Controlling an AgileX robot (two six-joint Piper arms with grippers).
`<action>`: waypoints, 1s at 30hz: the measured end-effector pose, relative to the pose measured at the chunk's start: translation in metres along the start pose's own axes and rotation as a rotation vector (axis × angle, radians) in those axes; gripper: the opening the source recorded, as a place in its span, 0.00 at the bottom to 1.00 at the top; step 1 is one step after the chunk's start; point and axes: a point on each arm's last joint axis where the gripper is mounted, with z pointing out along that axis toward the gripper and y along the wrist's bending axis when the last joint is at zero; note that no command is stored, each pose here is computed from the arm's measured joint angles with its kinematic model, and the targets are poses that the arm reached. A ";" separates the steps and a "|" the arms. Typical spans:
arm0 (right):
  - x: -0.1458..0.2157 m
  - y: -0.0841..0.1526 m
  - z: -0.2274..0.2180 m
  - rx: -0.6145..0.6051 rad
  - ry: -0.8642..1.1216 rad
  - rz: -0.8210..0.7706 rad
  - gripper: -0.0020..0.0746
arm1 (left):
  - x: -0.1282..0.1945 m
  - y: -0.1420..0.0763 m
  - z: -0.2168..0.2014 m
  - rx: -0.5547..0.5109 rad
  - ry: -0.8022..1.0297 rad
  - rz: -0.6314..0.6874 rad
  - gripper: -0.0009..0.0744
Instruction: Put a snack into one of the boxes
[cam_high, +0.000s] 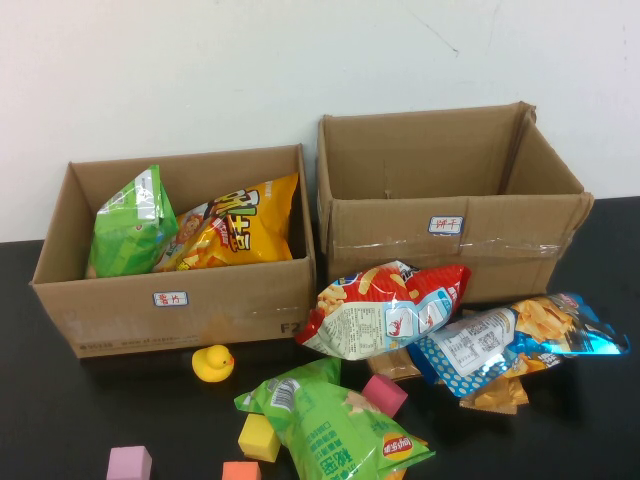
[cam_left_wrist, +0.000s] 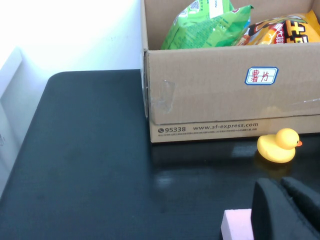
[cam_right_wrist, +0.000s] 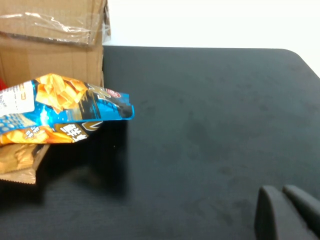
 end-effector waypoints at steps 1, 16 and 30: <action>0.000 0.000 0.000 0.000 0.000 0.002 0.02 | 0.000 0.000 0.000 0.000 0.000 0.000 0.01; 0.000 0.000 0.000 0.000 0.000 0.008 0.02 | 0.000 0.000 0.000 0.000 0.000 0.004 0.01; 0.000 0.001 0.000 -0.015 0.000 0.031 0.02 | 0.000 0.000 0.000 0.000 0.000 0.016 0.01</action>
